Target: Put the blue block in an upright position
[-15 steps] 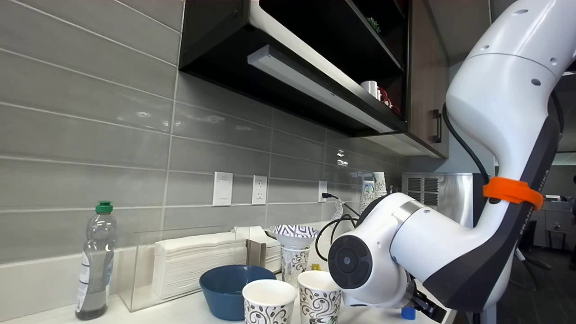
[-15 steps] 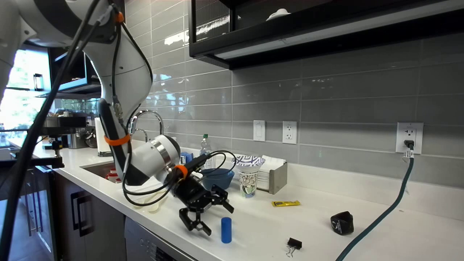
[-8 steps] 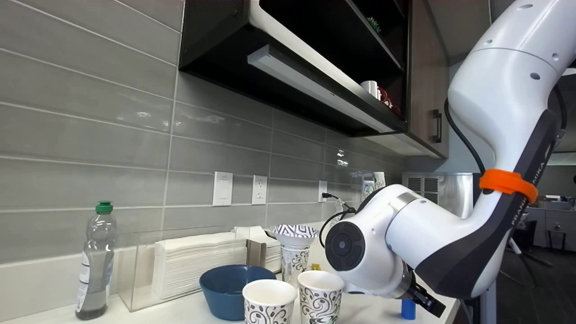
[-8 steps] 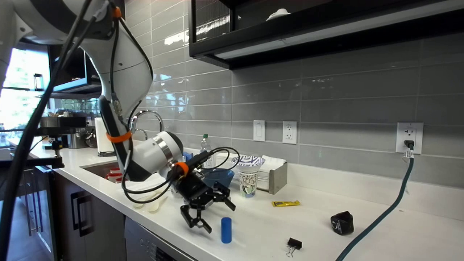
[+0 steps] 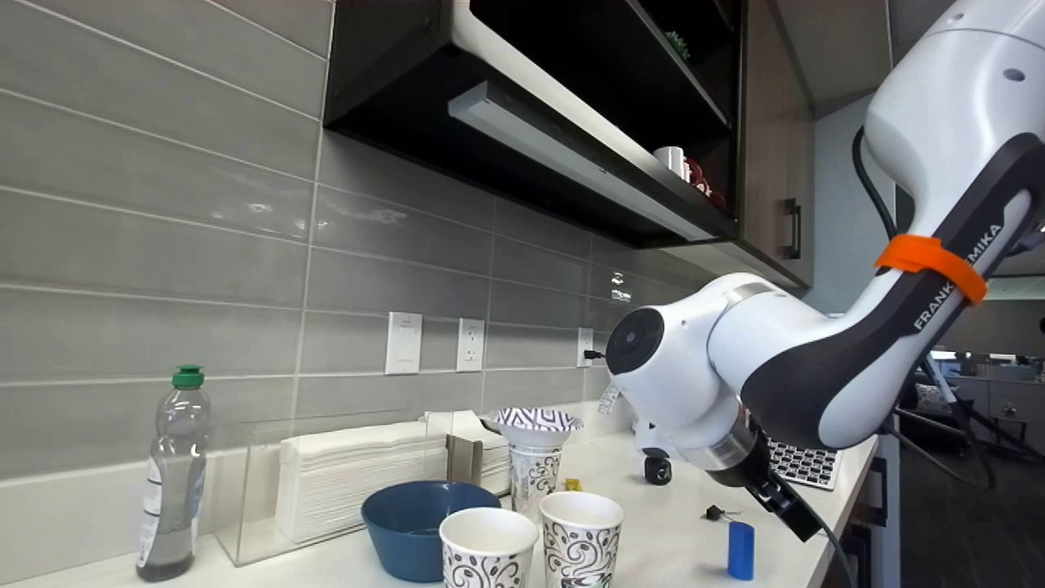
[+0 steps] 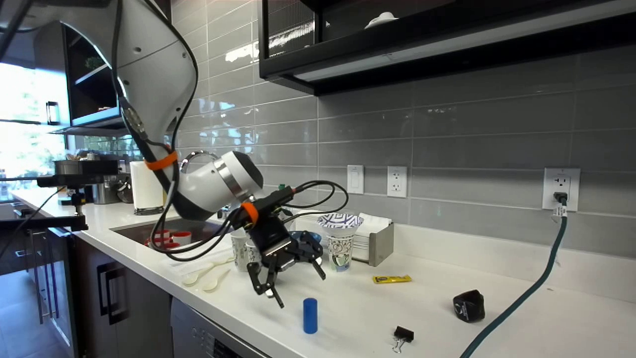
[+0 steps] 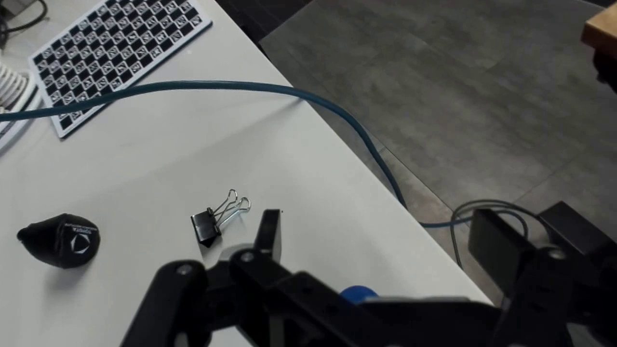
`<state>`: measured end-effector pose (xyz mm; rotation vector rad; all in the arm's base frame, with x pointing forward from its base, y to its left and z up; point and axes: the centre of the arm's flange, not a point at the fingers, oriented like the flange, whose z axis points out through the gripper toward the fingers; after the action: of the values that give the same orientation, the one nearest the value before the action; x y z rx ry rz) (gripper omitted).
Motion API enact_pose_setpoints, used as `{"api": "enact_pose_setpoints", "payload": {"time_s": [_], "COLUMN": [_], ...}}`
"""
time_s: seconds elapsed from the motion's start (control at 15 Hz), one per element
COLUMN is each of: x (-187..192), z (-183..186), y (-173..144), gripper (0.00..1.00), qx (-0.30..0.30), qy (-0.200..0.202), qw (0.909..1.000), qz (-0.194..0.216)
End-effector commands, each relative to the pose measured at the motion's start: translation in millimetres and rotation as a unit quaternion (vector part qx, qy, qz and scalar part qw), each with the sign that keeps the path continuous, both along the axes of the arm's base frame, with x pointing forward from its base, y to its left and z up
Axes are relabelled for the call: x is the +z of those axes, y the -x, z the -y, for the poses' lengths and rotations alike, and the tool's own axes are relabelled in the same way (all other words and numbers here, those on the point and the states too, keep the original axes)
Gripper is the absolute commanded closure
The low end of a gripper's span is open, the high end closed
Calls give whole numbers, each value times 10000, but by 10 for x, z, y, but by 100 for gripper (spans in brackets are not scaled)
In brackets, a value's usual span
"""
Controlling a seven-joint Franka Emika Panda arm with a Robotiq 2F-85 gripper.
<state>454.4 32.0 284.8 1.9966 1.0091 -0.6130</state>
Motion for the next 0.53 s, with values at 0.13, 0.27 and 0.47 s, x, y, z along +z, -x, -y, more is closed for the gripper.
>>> {"api": "enact_pose_setpoints", "payload": {"time_s": [0.13,0.27,0.47], "x": [348,447,555], "z": [237,314,425], "y": [143,167,206], "gripper": [0,0,0], "qx": [-798,-1054,-1421], "qy": [-1088,-1481,-2047], "qw": [9895,9802,9615], "qz": [521,782,1157]}}
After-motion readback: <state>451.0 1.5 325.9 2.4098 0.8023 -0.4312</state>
